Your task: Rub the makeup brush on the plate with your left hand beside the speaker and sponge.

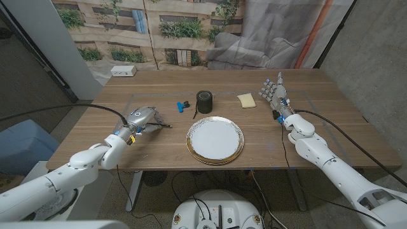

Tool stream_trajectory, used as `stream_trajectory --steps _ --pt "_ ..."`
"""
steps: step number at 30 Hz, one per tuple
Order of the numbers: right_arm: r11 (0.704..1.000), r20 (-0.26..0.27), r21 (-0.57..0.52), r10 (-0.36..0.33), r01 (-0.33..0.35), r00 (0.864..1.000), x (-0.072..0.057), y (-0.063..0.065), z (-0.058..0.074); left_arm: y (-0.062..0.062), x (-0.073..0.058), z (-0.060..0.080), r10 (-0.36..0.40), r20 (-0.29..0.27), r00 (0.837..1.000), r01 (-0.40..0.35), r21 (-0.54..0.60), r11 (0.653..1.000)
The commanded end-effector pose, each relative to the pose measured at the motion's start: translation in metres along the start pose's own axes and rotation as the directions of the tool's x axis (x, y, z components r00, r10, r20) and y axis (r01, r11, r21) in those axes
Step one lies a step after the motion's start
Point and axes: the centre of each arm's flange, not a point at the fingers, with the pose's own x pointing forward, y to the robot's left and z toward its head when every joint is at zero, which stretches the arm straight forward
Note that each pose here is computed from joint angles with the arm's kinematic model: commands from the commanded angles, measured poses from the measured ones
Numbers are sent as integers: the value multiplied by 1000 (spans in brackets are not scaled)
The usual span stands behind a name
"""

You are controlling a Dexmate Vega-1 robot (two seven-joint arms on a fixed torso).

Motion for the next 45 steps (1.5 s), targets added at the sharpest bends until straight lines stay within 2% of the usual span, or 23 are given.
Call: stream_trajectory --steps 1,13,19,23,25,28,31,35,39,45 --pt "1000 0 0 0 0 1000 0 0 0 4 -1 -2 -14 32 999 13 27 1000" --pt "1000 0 0 0 0 1000 0 0 0 14 4 -5 -16 72 997 15 20 1000" --pt "1000 0 0 0 0 1000 0 0 0 20 11 -9 -75 78 994 76 -4 997" --pt "1000 0 0 0 0 1000 0 0 0 24 14 -10 -113 103 988 113 3 994" --pt "1000 0 0 0 0 1000 0 0 0 27 15 -10 -118 123 985 118 6 993" --pt "1000 0 0 0 0 1000 0 0 0 29 15 -13 -113 123 986 116 -16 993" --pt "1000 0 0 0 0 1000 0 0 0 31 16 -16 -97 117 988 105 -62 993" --pt "1000 0 0 0 0 1000 0 0 0 31 18 -24 -61 68 996 73 -190 979" --pt "1000 0 0 0 0 1000 0 0 0 30 21 -25 -53 59 997 65 -240 969" --pt "1000 0 0 0 0 1000 0 0 0 25 29 -29 -28 1 1000 26 -376 926"
